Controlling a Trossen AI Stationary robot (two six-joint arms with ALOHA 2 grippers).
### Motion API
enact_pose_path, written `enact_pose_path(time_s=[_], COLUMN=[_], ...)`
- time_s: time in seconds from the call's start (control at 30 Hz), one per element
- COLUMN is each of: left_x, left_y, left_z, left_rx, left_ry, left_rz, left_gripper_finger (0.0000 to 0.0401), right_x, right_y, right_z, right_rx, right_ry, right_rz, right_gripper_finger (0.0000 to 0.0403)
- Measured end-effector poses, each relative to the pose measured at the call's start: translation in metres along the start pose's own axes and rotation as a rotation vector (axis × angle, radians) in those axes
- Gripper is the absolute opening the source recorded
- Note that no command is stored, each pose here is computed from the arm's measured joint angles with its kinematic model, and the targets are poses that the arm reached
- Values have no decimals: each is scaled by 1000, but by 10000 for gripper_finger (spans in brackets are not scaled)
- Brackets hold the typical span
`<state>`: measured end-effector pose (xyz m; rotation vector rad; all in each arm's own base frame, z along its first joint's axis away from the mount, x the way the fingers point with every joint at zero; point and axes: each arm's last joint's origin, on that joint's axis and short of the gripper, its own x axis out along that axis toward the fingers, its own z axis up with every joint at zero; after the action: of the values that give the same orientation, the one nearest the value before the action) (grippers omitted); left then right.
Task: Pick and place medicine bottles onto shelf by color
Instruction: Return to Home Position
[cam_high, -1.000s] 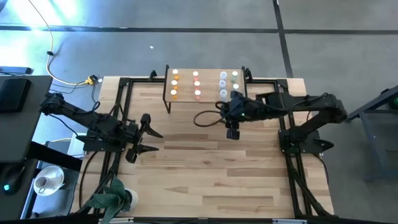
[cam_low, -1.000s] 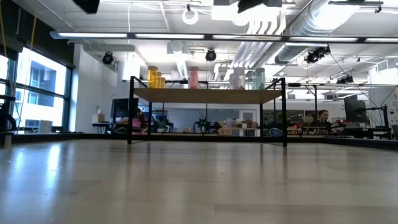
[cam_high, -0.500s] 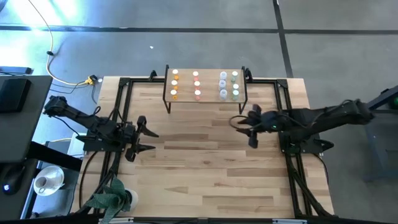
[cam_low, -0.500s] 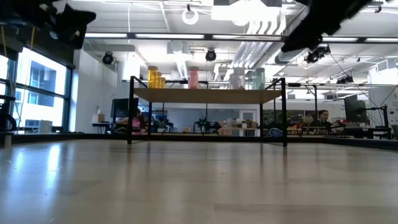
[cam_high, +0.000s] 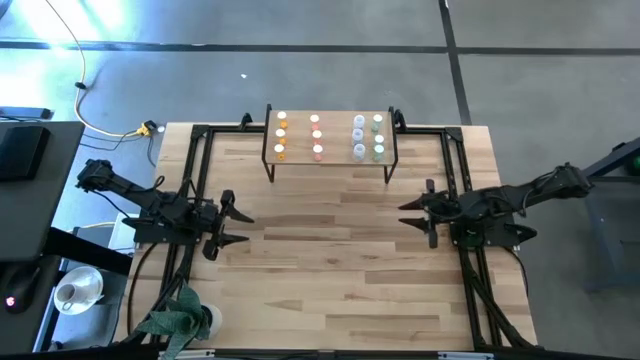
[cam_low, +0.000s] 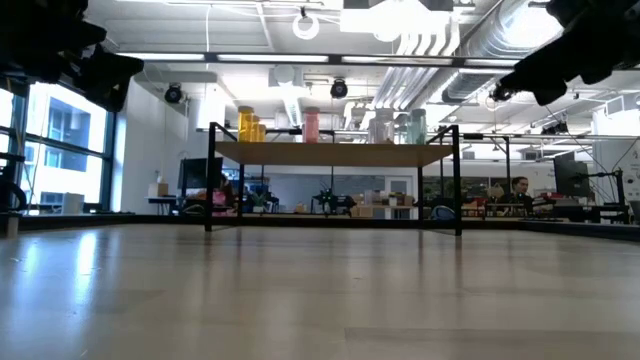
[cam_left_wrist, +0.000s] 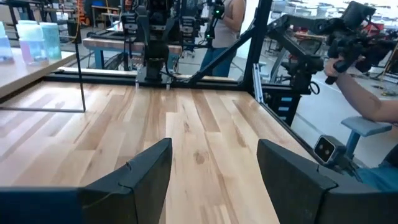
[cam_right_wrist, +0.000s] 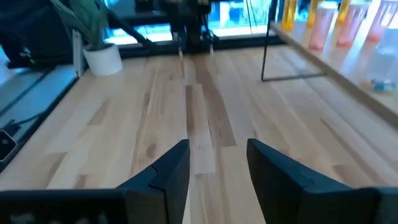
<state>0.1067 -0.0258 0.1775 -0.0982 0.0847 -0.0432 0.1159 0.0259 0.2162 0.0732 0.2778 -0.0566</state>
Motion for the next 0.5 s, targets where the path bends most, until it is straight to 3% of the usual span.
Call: enact_pose_path(time_s=[0.3,0.5], left_x=[-1,-1], left_y=[1,2], left_z=[-1,1], left_rx=[4,-21], left_ry=[6,-15], left_rz=[28,60], left_gripper_finger=[225,225], right_x=[-18,-26], right_y=[-6,-10], right_z=[-18,-23], right_rx=[-27,0], right_ry=[-121,-125], right_rz=[46,48], right_gripper_finger=[149,149])
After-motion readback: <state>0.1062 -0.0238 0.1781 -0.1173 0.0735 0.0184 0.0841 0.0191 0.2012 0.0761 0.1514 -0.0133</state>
